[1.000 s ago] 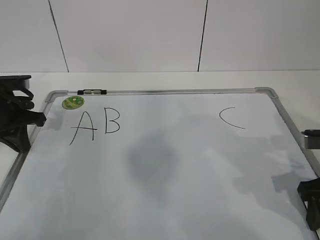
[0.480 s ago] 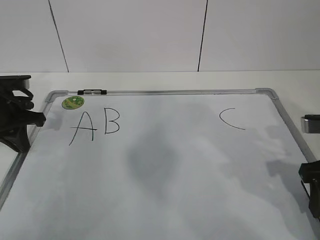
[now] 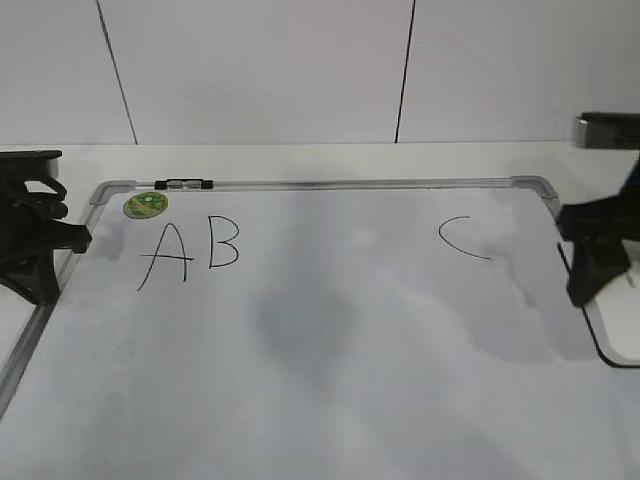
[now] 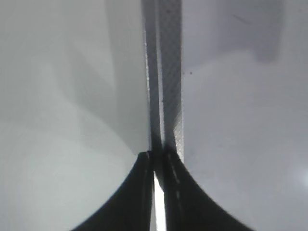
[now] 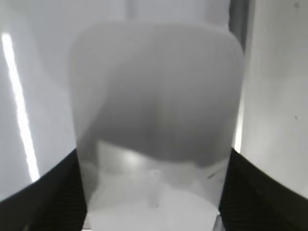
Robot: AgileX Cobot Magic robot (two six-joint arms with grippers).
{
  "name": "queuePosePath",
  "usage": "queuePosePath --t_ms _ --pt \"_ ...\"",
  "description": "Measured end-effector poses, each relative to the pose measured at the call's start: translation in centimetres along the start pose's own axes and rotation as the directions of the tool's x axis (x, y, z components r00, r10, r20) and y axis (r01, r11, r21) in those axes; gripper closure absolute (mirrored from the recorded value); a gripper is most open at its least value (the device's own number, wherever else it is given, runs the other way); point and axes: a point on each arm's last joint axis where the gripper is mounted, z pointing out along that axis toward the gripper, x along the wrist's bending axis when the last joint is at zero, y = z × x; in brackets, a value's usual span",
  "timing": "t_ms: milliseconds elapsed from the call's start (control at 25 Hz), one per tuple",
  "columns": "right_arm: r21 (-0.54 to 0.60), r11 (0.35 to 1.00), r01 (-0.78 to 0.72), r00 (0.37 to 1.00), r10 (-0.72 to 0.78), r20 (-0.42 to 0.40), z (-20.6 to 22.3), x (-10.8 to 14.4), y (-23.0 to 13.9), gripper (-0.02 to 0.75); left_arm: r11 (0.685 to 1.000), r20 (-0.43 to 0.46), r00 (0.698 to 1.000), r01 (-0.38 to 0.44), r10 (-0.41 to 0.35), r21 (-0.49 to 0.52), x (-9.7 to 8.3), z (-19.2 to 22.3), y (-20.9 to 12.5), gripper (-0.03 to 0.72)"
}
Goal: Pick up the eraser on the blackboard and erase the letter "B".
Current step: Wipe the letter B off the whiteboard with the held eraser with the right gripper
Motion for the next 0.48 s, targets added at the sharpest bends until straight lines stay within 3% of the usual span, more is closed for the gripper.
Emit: queuePosePath --t_ms 480 --pt "-0.116 0.962 0.248 0.966 -0.254 -0.041 -0.5 11.3 7.5 0.195 1.0 0.0 1.0 0.0 0.0 0.014 0.0 0.0 -0.1 0.669"
